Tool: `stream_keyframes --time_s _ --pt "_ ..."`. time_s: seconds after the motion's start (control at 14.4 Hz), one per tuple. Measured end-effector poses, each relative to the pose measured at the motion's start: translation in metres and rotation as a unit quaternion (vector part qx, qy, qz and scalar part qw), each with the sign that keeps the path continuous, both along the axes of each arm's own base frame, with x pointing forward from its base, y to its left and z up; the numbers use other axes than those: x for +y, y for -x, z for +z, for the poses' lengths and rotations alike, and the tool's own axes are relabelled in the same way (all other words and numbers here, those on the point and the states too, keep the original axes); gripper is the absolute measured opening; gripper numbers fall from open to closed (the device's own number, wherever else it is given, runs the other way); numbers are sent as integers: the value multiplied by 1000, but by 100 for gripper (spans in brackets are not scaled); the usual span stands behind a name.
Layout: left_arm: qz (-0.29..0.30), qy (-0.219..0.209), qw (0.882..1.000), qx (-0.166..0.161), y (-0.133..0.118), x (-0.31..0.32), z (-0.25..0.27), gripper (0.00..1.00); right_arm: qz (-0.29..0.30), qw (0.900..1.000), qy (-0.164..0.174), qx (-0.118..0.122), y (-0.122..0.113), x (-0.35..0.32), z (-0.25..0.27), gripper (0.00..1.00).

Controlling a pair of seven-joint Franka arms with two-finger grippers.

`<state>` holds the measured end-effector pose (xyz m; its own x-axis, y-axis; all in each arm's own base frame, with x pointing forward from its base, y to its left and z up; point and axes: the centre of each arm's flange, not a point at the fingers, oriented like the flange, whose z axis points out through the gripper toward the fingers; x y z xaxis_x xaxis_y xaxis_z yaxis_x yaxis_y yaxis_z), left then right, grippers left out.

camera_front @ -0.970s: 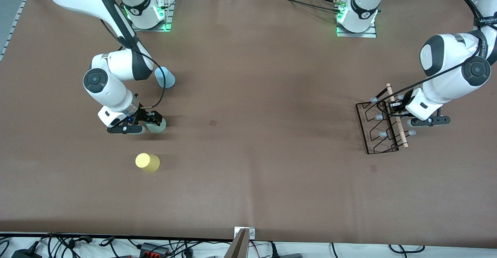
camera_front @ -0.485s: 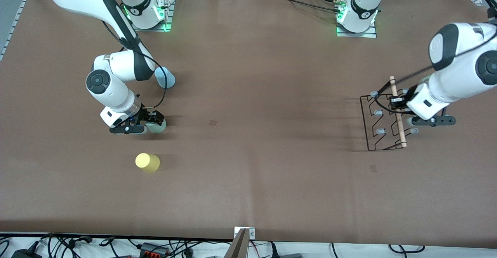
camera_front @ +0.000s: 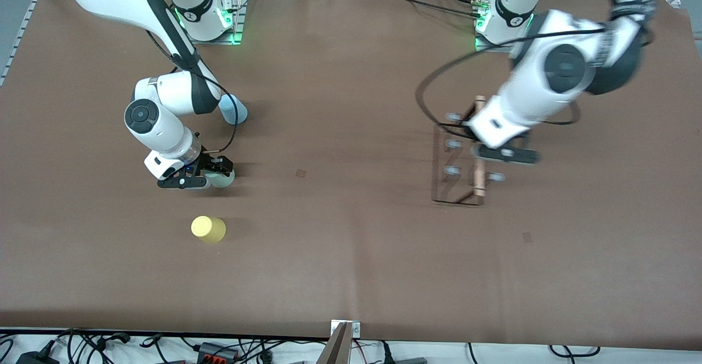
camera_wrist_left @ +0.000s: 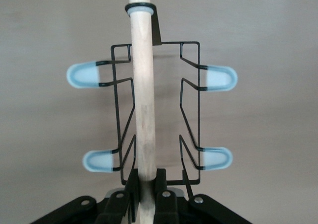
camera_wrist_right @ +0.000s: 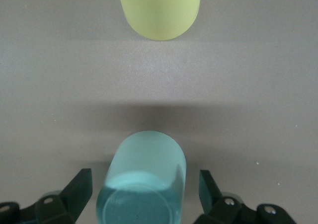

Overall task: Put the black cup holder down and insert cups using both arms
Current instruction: 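Carry the wire holder to mid-table with the left gripper and set it down, then lift the teal cup toward the holder while the left gripper withdraws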

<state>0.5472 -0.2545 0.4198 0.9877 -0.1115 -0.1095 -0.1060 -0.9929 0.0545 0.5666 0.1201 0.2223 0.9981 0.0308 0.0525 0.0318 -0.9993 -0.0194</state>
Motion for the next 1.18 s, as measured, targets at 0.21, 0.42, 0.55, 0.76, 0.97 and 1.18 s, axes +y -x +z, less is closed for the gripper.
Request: stream_keyframes --time_s 0.21,0.42,0.55,0.76,0.97,1.18 --pt "3 17 1000 -8 18 -75 -22 16 -2 1000 1 4 2 3 -1 73" --pt "28 21 999 -9 46 -137 -50 16 -2 1000 1 3 1 4 0 68" --pt "47 16 999 -18 52 -157 -60 16 1 1000 1 4 0 4 4 68" --pt "71 26 997 -21 56 -174 -76 16 25 1000 6 13 -10 4 37 68" --pt "76 24 997 -23 56 -179 -86 16 39 999 8 5 -16 0 86 68" --pt "78 25 996 -25 54 -180 -85 39 40 999 9 5 -12 -1 119 68"
